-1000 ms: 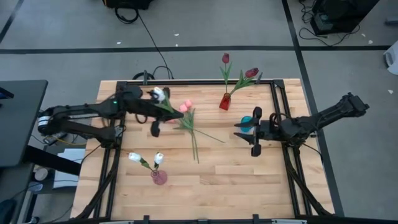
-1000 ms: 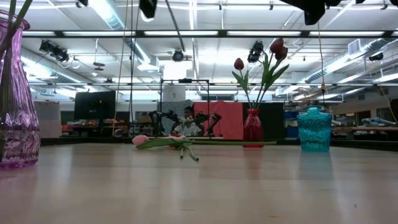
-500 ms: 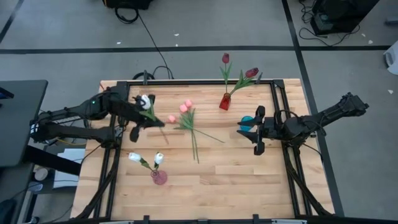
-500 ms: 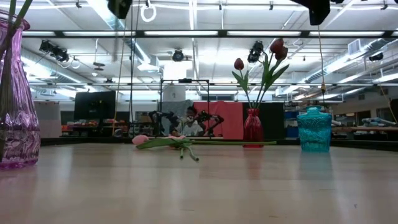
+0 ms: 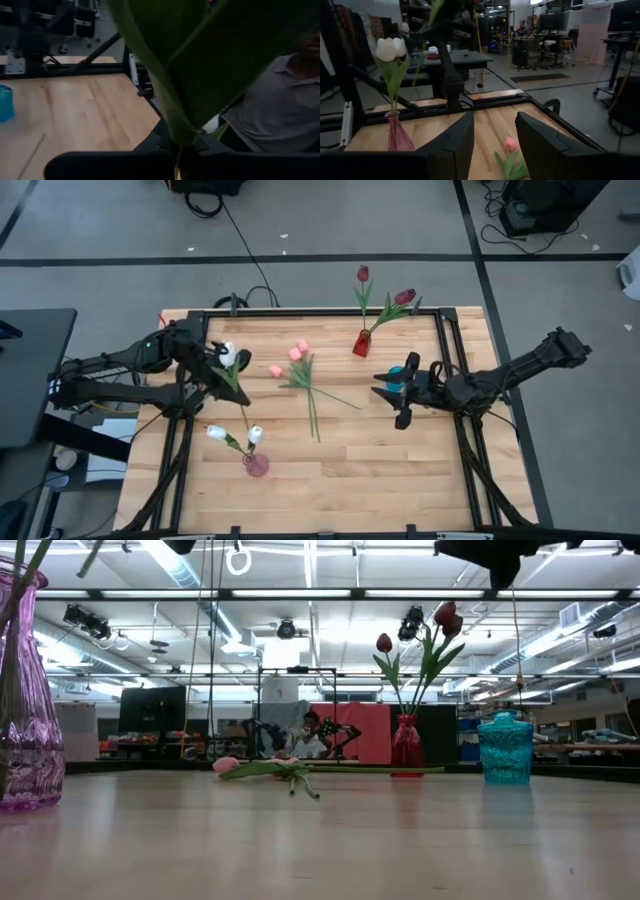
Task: Sort flowers into vase by color
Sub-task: Put the white tulip into the pink vase
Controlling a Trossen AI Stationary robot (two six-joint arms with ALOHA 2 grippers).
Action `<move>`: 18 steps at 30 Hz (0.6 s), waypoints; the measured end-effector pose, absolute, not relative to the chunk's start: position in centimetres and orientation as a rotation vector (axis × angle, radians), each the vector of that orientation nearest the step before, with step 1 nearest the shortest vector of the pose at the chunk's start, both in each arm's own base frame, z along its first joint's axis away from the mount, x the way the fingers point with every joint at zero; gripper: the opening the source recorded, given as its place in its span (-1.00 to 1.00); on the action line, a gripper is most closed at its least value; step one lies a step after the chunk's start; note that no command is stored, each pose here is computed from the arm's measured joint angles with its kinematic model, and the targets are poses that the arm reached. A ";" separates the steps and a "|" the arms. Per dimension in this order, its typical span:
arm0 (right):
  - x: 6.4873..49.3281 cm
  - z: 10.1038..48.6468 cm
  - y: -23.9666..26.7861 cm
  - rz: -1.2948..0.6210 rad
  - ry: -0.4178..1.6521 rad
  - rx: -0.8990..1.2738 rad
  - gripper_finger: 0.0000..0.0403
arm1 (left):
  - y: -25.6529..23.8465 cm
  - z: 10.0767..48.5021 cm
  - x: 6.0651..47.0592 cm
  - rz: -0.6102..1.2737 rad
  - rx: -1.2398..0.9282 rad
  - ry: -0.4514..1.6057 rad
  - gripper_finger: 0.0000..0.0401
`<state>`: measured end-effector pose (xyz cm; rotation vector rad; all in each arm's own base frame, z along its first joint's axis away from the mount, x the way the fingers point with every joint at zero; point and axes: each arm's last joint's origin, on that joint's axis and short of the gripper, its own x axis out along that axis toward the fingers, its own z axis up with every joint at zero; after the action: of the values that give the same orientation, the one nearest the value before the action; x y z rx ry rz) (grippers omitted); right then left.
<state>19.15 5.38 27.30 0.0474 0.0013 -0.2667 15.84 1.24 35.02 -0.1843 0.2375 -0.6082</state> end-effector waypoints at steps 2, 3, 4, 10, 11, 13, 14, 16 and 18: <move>19.3 27.2 5.4 -0.280 0.005 0.049 -0.21 | 1.2 35.0 15.8 -0.621 -0.197 0.241 -0.98; 19.3 27.1 5.4 -0.281 0.007 0.049 -0.21 | 1.2 35.0 15.8 -0.625 -0.208 0.246 -0.98; 19.4 27.1 5.4 -0.281 0.008 0.051 -0.21 | 1.1 35.0 15.9 -0.630 -0.214 0.248 -0.98; 19.5 27.0 5.4 -0.287 0.006 0.052 -0.21 | 0.2 35.0 16.0 -0.667 -0.224 0.263 -0.98; 19.5 27.0 5.4 -0.293 0.005 0.052 -0.21 | 0.0 35.0 16.0 -0.668 -0.221 0.264 -0.98; 19.5 27.1 5.4 -0.308 -0.003 0.057 -0.21 | -0.3 35.0 16.0 -0.660 -0.215 0.267 -0.98; 19.5 27.1 5.4 -0.313 -0.006 0.058 -0.21 | -0.4 35.0 16.1 -0.653 -0.208 0.266 -0.98; 19.5 27.2 5.3 -0.322 -0.007 0.058 -0.21 | -0.7 34.9 16.1 -0.635 -0.181 0.262 -0.98; 19.5 27.2 5.3 -0.324 -0.008 0.059 -0.21 | -1.0 34.9 16.2 -0.633 -0.172 0.261 -0.98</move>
<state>19.48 5.33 27.17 0.0588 -0.0085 -0.3242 16.18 -0.99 34.94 -0.1722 0.2615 -0.6335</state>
